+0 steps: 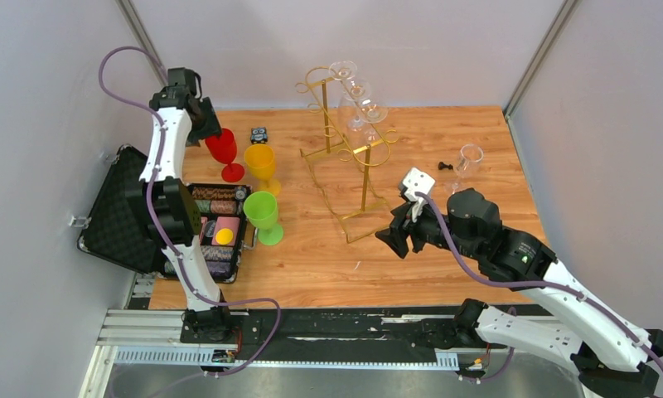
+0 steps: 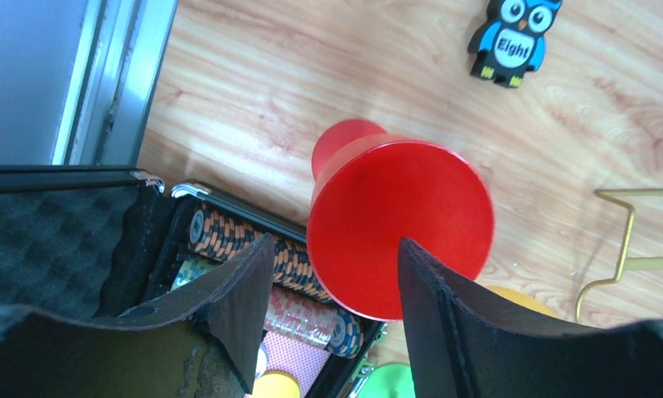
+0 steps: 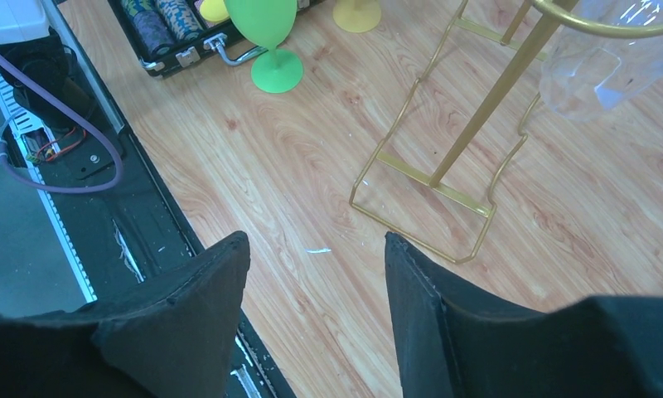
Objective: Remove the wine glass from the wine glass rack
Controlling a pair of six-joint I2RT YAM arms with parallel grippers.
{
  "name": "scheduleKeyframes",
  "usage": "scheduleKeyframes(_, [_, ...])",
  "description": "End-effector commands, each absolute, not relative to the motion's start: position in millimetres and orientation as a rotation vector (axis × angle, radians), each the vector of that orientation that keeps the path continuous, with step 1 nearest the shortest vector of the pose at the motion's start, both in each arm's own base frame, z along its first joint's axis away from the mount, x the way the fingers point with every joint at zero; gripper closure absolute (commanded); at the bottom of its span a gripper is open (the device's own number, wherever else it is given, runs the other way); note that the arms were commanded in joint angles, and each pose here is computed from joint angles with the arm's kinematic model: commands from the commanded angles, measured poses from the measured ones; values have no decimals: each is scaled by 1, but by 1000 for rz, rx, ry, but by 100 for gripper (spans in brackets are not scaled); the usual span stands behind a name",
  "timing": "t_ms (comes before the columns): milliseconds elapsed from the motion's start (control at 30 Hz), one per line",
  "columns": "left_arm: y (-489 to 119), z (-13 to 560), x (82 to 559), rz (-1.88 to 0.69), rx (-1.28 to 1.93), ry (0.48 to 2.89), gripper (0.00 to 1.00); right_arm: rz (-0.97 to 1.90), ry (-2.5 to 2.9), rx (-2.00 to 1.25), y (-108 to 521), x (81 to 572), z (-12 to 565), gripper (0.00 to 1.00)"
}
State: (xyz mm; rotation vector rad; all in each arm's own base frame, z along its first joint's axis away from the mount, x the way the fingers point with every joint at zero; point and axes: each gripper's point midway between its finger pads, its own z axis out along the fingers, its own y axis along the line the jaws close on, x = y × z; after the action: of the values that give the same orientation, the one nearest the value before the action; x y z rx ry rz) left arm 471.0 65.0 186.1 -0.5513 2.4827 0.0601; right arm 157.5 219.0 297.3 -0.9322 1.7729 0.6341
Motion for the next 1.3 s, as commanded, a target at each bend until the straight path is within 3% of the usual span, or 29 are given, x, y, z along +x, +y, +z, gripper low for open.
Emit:
scheduleKeyframes(0, [74, 226, 475, 72, -542, 2391, 34, 655, 1727, -872, 219, 160, 324, 39])
scheduleKeyframes(367, [61, 287, 455, 5, -511, 2272, 30, 518, 1784, -756, 201, 179, 328, 35])
scheduleKeyframes(667, [5, 320, 432, -102, -361, 2235, 29, 442, 1854, -629, 189, 196, 323, 35])
scheduleKeyframes(1267, [-127, 320, 451, -324, -38, 2290, 28, 396, 1876, -488, 176, 241, 306, 46])
